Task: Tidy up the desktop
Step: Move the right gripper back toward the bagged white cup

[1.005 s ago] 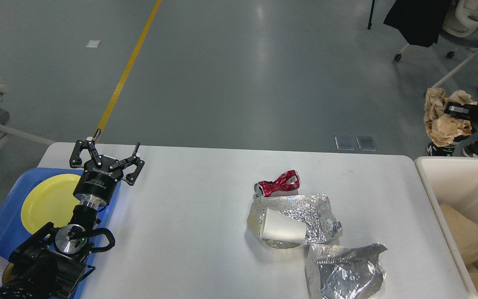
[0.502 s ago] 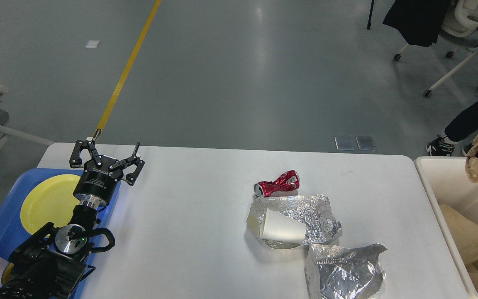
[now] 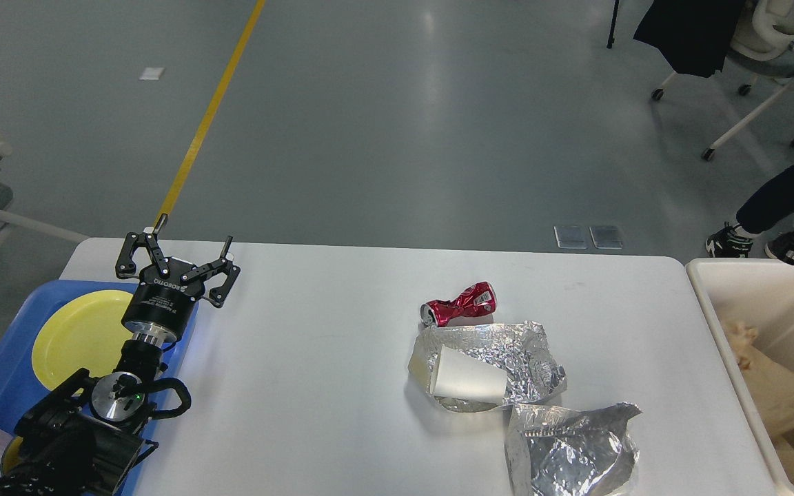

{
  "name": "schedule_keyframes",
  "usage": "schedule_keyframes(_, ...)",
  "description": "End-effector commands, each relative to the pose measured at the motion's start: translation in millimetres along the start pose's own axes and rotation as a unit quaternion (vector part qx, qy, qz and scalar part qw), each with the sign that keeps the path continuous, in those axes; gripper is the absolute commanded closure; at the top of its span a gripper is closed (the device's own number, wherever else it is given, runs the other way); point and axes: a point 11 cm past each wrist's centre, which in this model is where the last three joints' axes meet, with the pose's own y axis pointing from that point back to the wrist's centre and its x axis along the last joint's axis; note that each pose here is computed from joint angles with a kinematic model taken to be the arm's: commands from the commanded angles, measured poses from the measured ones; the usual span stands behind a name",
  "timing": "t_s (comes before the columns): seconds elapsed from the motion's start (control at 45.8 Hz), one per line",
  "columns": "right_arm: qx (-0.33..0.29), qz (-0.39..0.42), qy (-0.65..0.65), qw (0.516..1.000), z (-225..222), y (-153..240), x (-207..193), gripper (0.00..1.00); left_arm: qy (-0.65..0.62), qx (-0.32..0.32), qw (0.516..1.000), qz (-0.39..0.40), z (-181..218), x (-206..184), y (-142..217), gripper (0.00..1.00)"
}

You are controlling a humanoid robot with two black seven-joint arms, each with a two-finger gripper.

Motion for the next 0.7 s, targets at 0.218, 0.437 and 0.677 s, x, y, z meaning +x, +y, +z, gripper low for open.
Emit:
schedule_keyframes(0.218, 0.028, 0.018, -0.013, 0.999, -28.9, -0.7, 19.6, 0.0, 0.0, 0.001, 1.0, -0.001, -0.5, -0.5, -0.2, 0.0)
schedule_keyframes(0.437, 0.072, -0.001, -0.062, 0.995, -88.9, 3.5, 64.6, 0.0, 0.0, 0.0, 1.0, 0.0, -0.1, -0.1, 0.0, 0.0)
schedule_keyframes(0.677, 0.175, -0.165, -0.048, 0.969, -204.2, 60.7, 77.3, 0.0, 0.0, 0.002, 1.0, -0.001, -0.7, -0.5, -0.2, 0.0)
